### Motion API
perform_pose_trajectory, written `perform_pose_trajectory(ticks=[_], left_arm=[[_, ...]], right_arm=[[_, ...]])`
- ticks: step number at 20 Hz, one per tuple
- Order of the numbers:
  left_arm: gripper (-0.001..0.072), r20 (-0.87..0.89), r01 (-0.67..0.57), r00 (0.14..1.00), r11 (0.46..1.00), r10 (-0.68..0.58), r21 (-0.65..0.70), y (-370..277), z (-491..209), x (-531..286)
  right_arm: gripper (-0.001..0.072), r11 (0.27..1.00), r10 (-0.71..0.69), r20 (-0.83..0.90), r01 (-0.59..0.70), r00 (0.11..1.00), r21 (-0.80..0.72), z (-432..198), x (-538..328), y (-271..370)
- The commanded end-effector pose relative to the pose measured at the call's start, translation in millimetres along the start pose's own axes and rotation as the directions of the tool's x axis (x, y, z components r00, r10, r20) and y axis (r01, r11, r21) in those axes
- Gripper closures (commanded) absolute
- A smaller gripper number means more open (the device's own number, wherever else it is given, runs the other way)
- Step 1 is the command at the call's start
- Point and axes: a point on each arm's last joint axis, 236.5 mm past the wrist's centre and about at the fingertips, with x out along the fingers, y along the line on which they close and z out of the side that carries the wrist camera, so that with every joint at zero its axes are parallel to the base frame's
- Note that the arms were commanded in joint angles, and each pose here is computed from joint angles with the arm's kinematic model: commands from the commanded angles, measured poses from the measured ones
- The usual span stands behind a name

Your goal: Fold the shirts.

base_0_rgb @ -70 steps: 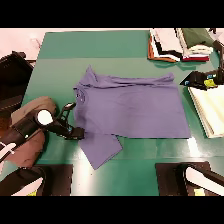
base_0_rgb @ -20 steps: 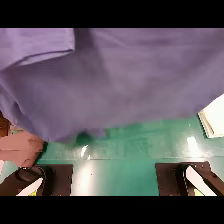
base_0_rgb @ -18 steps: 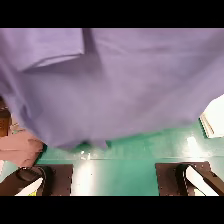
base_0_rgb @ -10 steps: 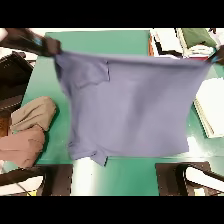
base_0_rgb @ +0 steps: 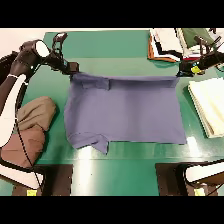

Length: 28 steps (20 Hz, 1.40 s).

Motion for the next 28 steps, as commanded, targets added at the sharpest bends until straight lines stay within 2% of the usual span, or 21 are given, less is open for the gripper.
perform_pose_trajectory(ticks=[1, 7, 8, 9, 10, 12, 15, 19, 23, 28], left_arm=[[0.0684, -0.135, 0.018, 0.991, 1.0, -0.014, 0.026, 1, -35, 11], [0.0684, -0.26, 0.023, 0.965, 1.0, -0.028, -0.02, 6, -93, 44], [0.0681, -0.277, 0.016, 0.96, 0.999, -0.025, -0.036, 7, -101, 46], [0.0457, -0.288, -0.002, 0.957, 0.999, -0.013, -0.051, 10, -104, 46], [0.015, -0.298, -0.015, 0.954, 0.997, -0.008, -0.072, 11, -106, 43], [0.0187, -0.321, -0.027, 0.947, 0.997, 0.001, -0.078, 10, -110, 26], [0.0189, -0.328, -0.034, 0.945, 0.994, -0.002, -0.102, 3, -127, -11], [0.0189, -0.418, -0.053, 0.908, 0.984, -0.024, -0.171, -6, -227, -47], [0.0188, -0.464, -0.002, 0.872, 0.948, -0.155, -0.32, -38, -324, -72], [0.0189, -0.423, 0.062, 0.857, 0.873, -0.296, -0.485, -67, -367, -66]], right_arm=[[0.0694, 0.999, -0.054, -0.06, 0.053, 0.997, -0.012, -19, 6, -12], [0.0692, 0.998, -0.061, -0.147, 0.065, 0.987, 0.022, -75, 36, -21], [0.0668, 0.998, -0.055, -0.137, 0.06, 0.989, 0.029, -76, 37, -20], [0.0424, 0.998, -0.047, -0.123, 0.052, 0.991, 0.034, -75, 36, -17], [0.0251, 0.998, -0.04, -0.109, 0.045, 0.993, 0.039, -72, 33, -15], [0.0252, 0.999, -0.022, -0.076, 0.025, 0.997, 0.045, -67, 12, -9], [0.026, 0.999, 0.002, -0.048, 0.0, 0.999, 0.036, -78, -27, 9], [0.026, 1.0, -0.006, 0.013, 0.006, 1.0, 0.017, -101, -57, 22], [0.0261, 1.0, -0.011, 0.044, 0.01, 0.999, 0.017, -115, -63, 26], [0.0261, 0.999, 0.043, 0.066, -0.045, 0.997, 0.03, -110, -64, 39]])
